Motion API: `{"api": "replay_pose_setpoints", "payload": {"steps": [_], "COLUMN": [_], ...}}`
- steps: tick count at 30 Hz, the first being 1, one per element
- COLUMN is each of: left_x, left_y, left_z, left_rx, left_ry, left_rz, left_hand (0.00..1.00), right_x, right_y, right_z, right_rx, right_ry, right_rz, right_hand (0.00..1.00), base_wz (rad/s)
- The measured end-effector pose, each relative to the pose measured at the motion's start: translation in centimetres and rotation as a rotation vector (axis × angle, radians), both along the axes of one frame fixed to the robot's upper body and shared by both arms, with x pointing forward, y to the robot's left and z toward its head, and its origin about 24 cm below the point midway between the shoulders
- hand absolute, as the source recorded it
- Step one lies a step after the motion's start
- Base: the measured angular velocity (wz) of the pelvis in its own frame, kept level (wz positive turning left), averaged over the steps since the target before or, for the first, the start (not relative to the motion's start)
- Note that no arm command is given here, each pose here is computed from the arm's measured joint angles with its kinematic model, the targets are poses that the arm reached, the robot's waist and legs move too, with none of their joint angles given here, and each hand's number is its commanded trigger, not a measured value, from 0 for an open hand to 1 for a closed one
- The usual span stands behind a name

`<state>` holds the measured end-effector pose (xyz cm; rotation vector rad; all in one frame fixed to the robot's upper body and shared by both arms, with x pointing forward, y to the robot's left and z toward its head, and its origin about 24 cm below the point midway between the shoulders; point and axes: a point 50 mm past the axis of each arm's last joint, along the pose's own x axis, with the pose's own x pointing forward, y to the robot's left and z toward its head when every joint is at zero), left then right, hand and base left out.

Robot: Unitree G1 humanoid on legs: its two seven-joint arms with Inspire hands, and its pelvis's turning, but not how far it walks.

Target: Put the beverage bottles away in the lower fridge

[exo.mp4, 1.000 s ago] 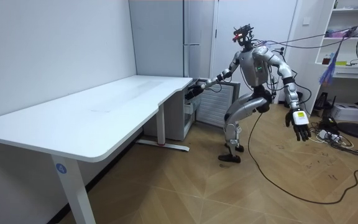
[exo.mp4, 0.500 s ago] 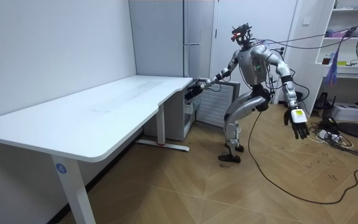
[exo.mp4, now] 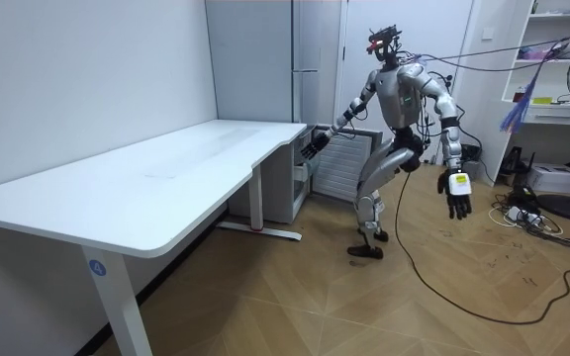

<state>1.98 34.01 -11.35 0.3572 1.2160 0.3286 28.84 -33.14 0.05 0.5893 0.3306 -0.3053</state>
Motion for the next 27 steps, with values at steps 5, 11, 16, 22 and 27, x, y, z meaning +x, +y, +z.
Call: {"api": "replay_pose_setpoints", "payload": {"steps": [5, 11, 16, 22, 27], "left_x": [1.8, 3.6, 4.4, 4.8, 4.5], "left_y": [-1.9, -4.3, -6.2, -7.6, -8.0], "left_z": [-1.4, -2.5, -3.2, -3.8, -4.1], "left_rx": [-0.071, -0.154, -0.209, -0.241, -0.252], "left_ry": [-0.032, -0.068, -0.08, -0.094, -0.09], "left_rz": [0.022, -0.005, -0.018, 0.008, 0.03], "left_hand": [0.0, 0.0, 0.0, 0.0, 0.0], "right_x": [-5.5, -11.8, -13.8, -14.2, -13.2], "right_y": [-0.2, 2.6, 6.0, 8.1, 7.5], "right_z": [-5.2, -10.8, -13.1, -14.0, -13.5], "right_rx": [-0.161, -0.3, -0.247, -0.098, 0.01], "right_ry": [0.3, 0.634, 0.7, 0.662, 0.572], "right_rz": [0.159, 0.448, 0.523, 0.424, 0.227], "right_hand": [0.0, 0.0, 0.0, 0.0, 0.0], "base_wz": [-0.24, -0.25, -0.12, 0.02, -0.04]}}
